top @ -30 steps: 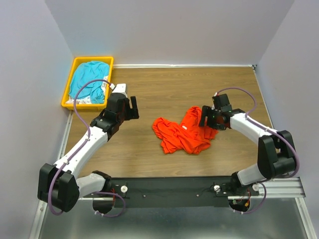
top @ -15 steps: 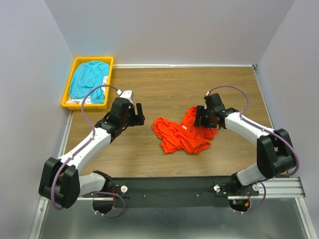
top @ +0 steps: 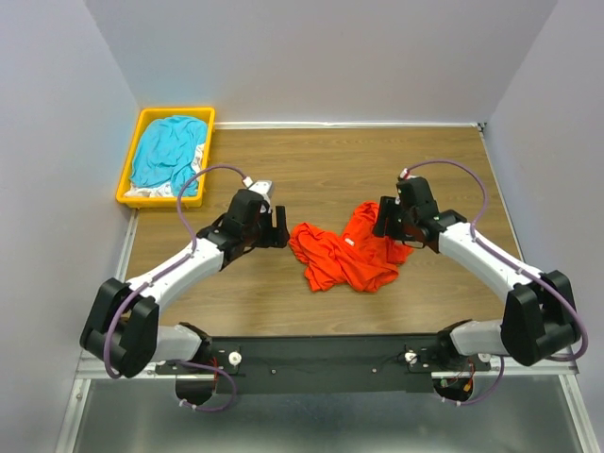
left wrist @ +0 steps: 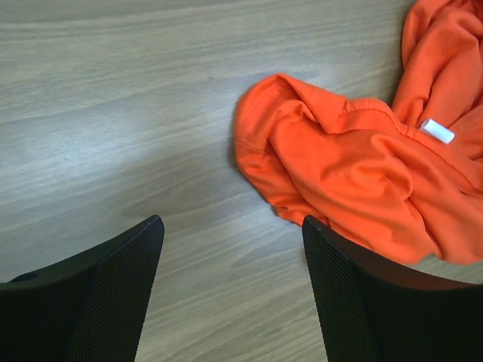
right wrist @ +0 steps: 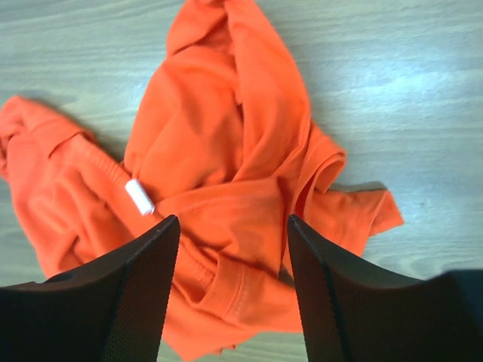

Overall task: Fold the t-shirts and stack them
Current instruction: Flatten the tshirt out

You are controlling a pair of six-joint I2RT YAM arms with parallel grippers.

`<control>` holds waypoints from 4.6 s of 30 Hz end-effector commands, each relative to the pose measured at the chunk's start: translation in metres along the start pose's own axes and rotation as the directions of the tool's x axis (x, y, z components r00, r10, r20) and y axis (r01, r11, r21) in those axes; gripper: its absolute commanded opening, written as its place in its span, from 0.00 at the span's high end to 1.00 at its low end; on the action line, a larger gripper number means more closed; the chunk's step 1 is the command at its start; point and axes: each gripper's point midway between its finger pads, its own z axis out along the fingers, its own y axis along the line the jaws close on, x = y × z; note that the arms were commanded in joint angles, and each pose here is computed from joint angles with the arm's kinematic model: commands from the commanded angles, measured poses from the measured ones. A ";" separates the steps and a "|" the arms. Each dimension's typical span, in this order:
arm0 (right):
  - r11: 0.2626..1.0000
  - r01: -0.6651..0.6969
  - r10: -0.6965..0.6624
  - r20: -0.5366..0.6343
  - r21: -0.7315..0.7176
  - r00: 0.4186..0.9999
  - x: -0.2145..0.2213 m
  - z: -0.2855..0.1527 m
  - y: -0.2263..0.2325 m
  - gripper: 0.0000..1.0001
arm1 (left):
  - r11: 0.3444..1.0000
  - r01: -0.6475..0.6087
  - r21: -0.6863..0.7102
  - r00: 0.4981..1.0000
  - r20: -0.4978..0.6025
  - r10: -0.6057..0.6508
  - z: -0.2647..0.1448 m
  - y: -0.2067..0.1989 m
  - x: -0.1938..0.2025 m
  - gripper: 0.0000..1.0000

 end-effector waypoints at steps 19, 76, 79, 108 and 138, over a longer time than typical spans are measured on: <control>0.984 0.045 -0.081 -0.205 -0.175 0.975 0.078 -0.006 0.016 0.50 | 0.990 -0.053 0.129 0.987 -0.144 0.072 0.024 -0.073 0.052 0.20; 0.989 0.104 -0.049 0.435 -0.104 0.899 -0.150 -0.151 0.070 0.99 | 0.825 -0.142 -0.546 0.854 0.354 0.382 -0.135 -0.027 -0.226 1.00; 0.974 0.125 -0.014 0.502 -0.189 0.865 -0.177 -0.186 0.091 0.99 | 0.801 -0.110 -0.589 0.759 0.470 0.450 -0.215 -0.034 -0.285 1.00; 0.832 -0.277 0.040 0.445 0.481 0.895 -0.113 -0.093 -0.101 0.73 | 0.896 -0.342 -0.283 0.796 0.419 0.436 0.031 -0.107 -0.293 0.21; 0.991 -0.129 0.128 -0.024 -0.027 0.991 -0.022 0.028 -0.025 0.33 | 0.959 -0.084 -0.271 0.973 -0.229 0.020 0.066 0.056 0.060 0.56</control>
